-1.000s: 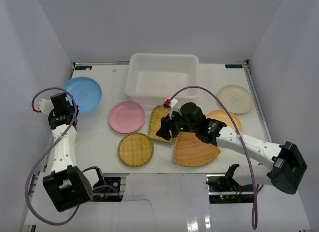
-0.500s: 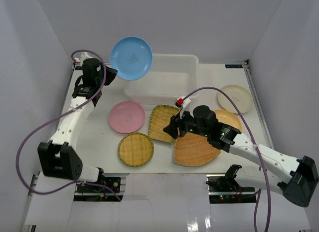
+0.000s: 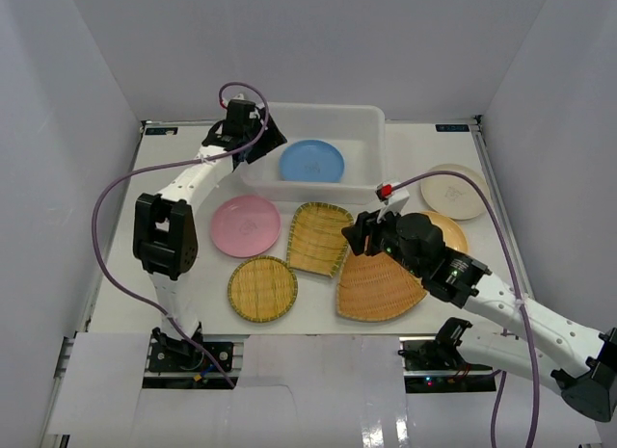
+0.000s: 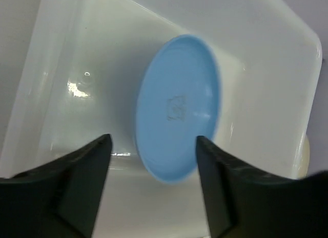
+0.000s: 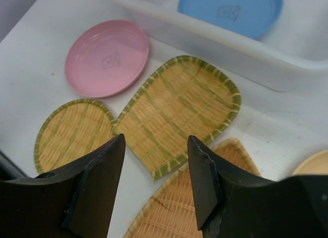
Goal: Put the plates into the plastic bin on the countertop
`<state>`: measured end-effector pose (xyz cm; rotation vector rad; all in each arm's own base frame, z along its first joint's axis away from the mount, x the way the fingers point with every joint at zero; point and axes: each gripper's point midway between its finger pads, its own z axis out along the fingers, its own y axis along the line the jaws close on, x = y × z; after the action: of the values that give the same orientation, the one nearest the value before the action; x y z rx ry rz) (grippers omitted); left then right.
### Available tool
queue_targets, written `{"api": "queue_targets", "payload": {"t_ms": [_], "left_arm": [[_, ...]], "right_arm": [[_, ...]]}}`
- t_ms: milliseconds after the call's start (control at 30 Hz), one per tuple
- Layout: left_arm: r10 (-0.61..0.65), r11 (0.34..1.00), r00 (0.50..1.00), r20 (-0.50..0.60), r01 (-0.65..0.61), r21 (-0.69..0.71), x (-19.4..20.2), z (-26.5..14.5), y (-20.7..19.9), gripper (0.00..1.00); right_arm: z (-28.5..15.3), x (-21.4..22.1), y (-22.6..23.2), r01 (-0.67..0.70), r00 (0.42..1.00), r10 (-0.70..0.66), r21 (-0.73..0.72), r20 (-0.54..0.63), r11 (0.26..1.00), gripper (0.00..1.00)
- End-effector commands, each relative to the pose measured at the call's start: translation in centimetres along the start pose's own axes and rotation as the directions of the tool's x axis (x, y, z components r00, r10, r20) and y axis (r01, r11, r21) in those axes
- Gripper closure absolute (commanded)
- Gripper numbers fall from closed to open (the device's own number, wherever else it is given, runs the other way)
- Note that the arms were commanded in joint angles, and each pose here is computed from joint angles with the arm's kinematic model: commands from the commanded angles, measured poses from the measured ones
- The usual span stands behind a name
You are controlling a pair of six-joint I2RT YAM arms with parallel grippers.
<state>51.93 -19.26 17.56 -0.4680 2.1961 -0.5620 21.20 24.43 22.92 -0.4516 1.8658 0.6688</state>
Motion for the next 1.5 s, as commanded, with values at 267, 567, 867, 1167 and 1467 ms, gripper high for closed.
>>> {"api": "queue_targets", "payload": {"t_ms": [267, 567, 867, 1167, 1467], "left_arm": [[0.068, 0.987, 0.97, 0.232, -0.099, 0.125, -5.4, -16.4, -2.8, 0.14], [-0.06, 0.991, 0.971, 0.229, 0.086, -0.102, 7.5, -21.6, 12.8, 0.18], [-0.203, 0.952, 0.96, 0.193, 0.24, -0.191, 11.9, -21.2, 16.9, 0.12], [-0.235, 0.94, 0.946, 0.224, 0.28, -0.197, 12.7, -20.1, 16.9, 0.12], [-0.212, 0.926, 0.946, 0.244, 0.274, -0.261, 12.7, -18.2, 18.2, 0.13]], "right_arm": [[0.4, -5.6, -14.9, -0.27, 0.958, 0.2, 0.411, 0.206, 0.871, 0.41], [-6.3, -2.1, -31.0, -0.454, 0.891, 0.241, 0.779, 0.385, 0.432, 0.31], [-10.5, 5.4, -38.4, -0.536, 0.812, 0.361, 0.83, 0.459, 0.15, 0.23], [-6.8, 8.5, -41.1, -0.606, 0.732, 0.507, 0.774, 0.454, 0.182, 0.31], [-4.2, 10.1, -43.9, -0.619, 0.707, 0.545, 0.767, 0.451, 0.168, 0.37]]}}
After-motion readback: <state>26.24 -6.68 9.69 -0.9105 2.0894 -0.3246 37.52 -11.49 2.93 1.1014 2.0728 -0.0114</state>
